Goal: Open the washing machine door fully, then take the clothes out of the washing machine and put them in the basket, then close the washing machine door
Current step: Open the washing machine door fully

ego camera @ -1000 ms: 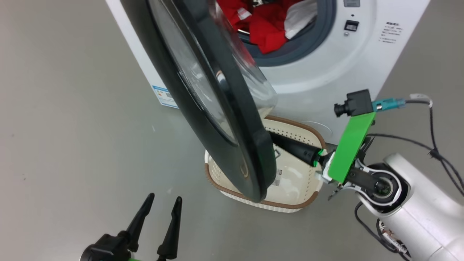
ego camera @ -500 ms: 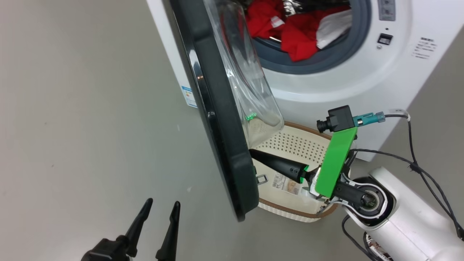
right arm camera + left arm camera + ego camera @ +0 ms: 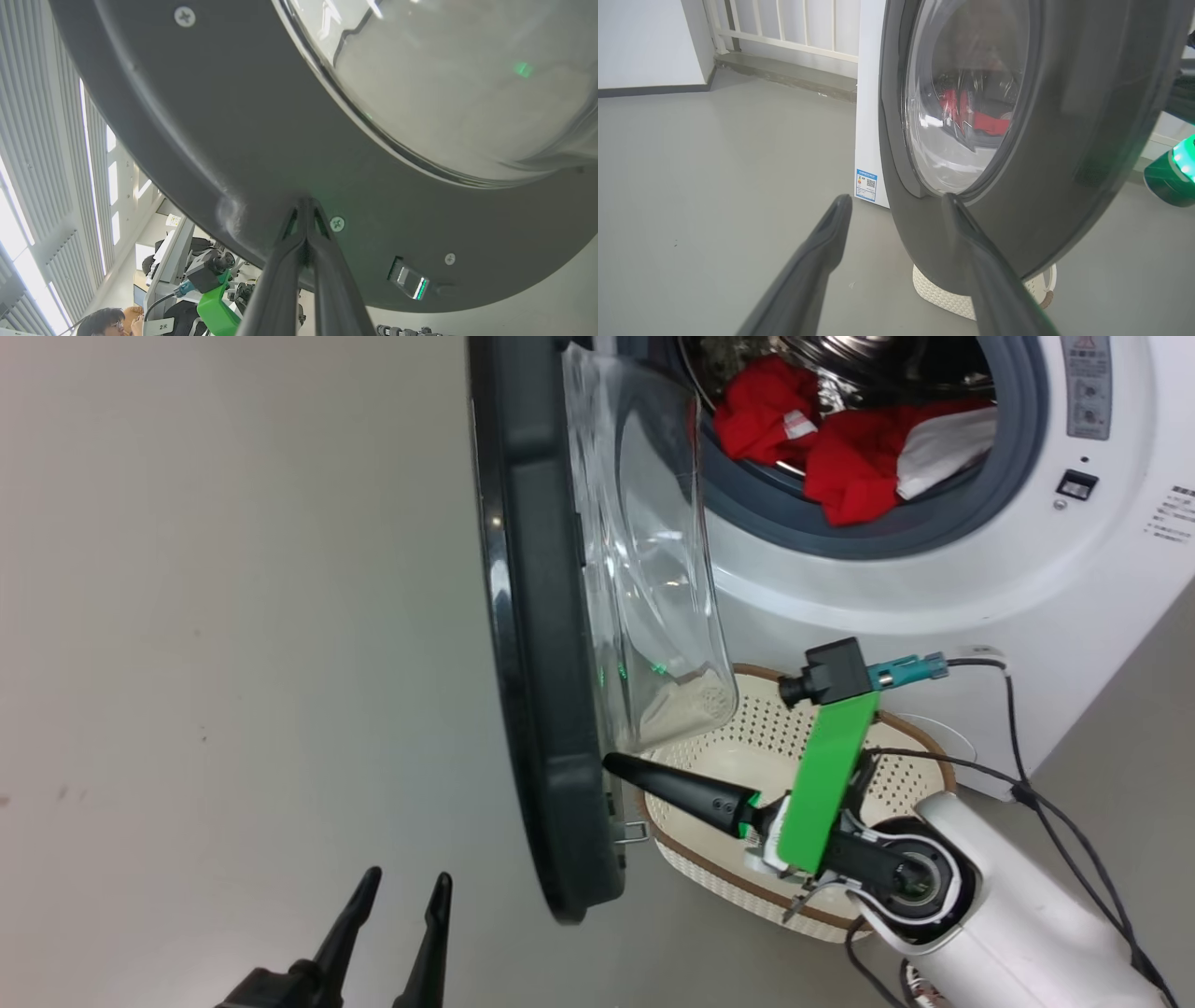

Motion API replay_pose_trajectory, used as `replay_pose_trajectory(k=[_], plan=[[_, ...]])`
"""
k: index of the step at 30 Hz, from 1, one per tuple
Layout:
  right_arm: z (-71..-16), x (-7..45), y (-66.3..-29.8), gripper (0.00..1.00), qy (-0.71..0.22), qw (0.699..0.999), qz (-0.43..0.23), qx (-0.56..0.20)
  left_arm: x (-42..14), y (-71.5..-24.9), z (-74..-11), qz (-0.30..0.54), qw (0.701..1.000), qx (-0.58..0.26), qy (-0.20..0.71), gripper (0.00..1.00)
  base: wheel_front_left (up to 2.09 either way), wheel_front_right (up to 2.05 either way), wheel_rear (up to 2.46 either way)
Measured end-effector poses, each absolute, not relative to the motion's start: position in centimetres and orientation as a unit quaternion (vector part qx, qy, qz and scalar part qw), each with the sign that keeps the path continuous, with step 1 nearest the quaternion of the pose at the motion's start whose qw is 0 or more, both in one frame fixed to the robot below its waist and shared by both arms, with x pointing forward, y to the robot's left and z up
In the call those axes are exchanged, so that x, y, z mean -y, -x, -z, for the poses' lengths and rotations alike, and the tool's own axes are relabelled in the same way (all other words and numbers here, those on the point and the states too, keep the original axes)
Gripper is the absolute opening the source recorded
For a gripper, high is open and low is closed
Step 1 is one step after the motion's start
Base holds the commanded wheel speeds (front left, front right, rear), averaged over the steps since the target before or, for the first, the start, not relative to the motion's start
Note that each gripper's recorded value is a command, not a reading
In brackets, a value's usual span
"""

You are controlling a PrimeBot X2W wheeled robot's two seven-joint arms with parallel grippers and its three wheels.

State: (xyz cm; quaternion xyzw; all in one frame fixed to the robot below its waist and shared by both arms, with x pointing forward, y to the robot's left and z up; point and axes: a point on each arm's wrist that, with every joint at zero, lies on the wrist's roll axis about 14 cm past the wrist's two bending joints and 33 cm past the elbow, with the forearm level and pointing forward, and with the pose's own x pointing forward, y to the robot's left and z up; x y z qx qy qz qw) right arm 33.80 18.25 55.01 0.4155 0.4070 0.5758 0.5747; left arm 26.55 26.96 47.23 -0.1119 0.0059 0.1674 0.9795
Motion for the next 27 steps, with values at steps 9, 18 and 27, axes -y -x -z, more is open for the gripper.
replay_pose_trajectory(k=[9,18,27], plan=[[-54.9,-19.9,-32.2,0.00,-0.413,0.556,-0.586,-0.421,-28.0,-25.6,-47.2,-0.192,0.975,-0.003,0.115,1.00,0.00,0.00,0.00],[-55.1,-20.7,-31.5,0.00,-0.410,0.550,-0.592,-0.423,-28.3,-25.4,-47.5,-0.201,0.972,0.001,0.119,1.00,0.00,0.00,0.00],[-55.1,-20.6,-31.6,0.00,-0.405,0.562,-0.589,-0.417,-28.3,-25.3,-47.6,-0.201,0.972,0.005,0.120,1.00,0.00,0.00,0.00]])
